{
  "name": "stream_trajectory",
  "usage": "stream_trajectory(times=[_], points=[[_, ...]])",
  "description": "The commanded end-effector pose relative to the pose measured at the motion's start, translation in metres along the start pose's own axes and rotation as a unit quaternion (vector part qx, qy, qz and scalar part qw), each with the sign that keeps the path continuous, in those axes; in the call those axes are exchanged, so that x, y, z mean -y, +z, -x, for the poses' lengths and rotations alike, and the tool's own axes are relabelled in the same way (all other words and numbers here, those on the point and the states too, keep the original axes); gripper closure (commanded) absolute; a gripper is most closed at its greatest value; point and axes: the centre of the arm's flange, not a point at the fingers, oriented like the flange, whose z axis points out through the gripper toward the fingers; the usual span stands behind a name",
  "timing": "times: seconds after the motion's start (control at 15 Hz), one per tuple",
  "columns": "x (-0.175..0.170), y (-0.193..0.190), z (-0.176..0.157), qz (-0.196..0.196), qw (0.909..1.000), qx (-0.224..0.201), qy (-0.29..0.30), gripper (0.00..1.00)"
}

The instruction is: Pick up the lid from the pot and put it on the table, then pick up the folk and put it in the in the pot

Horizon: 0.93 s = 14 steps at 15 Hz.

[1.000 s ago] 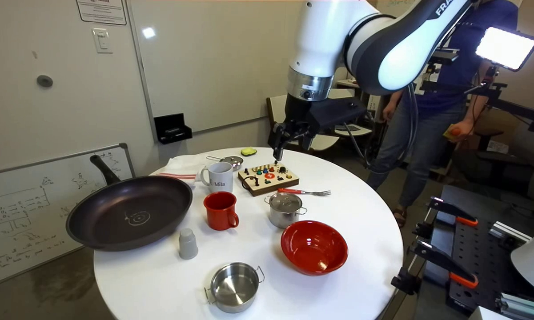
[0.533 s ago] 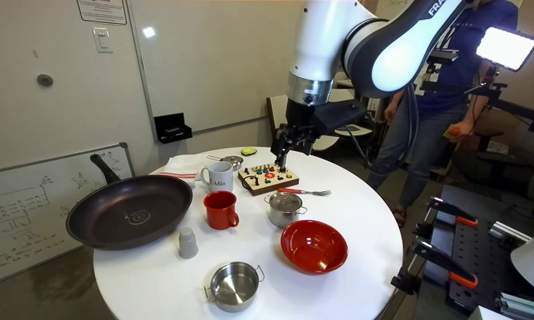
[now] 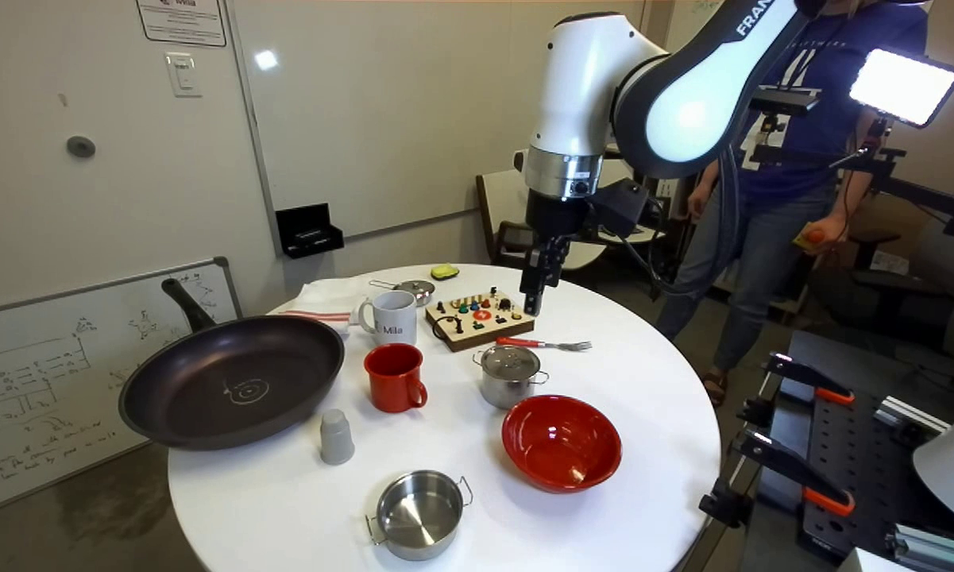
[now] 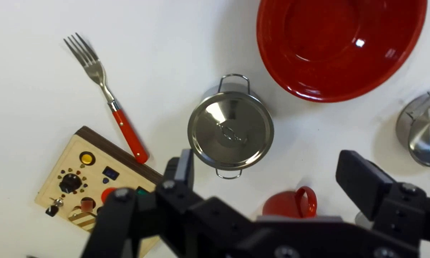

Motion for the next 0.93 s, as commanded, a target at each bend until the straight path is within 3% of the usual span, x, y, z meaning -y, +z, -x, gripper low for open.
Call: stream_trajectory(times=[0.0,0.27,0.4,0.6,0.87], points=[[-0.028,0.012,0.002,0.003,0.995,0.03,-0.096,0.0],[-0.033,0.036,0.001,-0.004,0.9793,0.047,-0.197,0.0],[-0.033,0.046,-0.006,0.002,0.9663,0.048,-0.253,0.0],[-0.022,0.051,-0.024,0.006,0.9407,0.039,-0.337,0.0],[-0.01,0.059,-0.039,0.002,0.8953,0.027,-0.445,0.0]])
